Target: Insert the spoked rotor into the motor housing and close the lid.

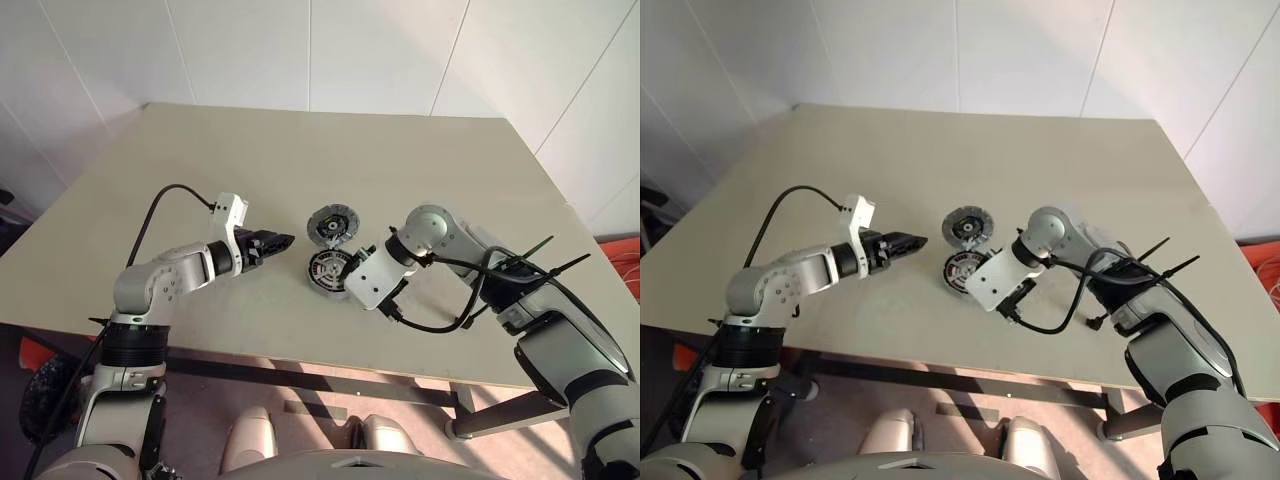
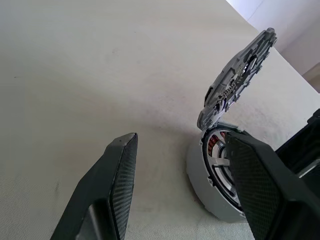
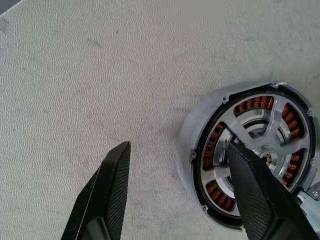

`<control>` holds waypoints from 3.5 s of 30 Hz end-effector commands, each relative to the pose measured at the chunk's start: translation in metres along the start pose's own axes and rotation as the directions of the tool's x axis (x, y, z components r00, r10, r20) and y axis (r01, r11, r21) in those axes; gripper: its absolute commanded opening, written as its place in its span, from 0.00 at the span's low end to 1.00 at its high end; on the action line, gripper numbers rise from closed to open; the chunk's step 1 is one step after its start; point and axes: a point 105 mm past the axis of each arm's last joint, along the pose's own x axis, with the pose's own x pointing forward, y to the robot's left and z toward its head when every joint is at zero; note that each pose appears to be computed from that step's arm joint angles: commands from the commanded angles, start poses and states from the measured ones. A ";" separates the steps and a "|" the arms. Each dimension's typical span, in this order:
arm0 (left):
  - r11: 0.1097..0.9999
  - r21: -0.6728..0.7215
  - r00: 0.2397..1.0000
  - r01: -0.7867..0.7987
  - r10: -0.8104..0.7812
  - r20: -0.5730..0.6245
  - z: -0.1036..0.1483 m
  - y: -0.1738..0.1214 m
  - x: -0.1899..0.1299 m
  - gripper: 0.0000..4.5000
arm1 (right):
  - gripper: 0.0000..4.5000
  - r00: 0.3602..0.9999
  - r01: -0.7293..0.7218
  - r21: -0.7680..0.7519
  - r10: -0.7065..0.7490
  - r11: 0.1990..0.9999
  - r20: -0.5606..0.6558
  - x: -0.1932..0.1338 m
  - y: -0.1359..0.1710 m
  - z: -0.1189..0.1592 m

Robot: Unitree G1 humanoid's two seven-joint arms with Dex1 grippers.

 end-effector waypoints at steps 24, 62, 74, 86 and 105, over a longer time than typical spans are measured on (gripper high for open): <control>0.999 0.032 0.999 -0.009 0.008 0.051 0.016 0.001 -0.006 0.66 | 0.11 0.997 0.080 -0.038 -0.081 0.996 -0.003 -0.009 -0.011 0.006; 0.995 -0.100 0.996 -0.013 0.021 0.086 -0.020 -0.010 0.007 0.66 | 0.00 0.991 0.125 0.504 -0.090 0.854 -0.095 -0.084 0.051 0.000; 0.994 -0.109 0.995 -0.029 0.039 0.094 -0.021 -0.008 0.003 0.66 | 0.00 0.987 0.161 0.519 -0.136 0.839 -0.087 -0.073 0.038 0.014; 0.993 -0.112 0.993 -0.043 0.055 0.101 -0.020 -0.006 0.001 0.66 | 0.00 0.964 0.238 0.359 -0.174 0.902 -0.202 -0.071 0.025 -0.002; 0.992 -0.115 0.992 -0.050 0.062 0.107 -0.017 -0.005 0.000 0.66 | 0.00 0.898 0.169 -0.172 -0.223 0.971 -0.380 -0.069 0.015 -0.027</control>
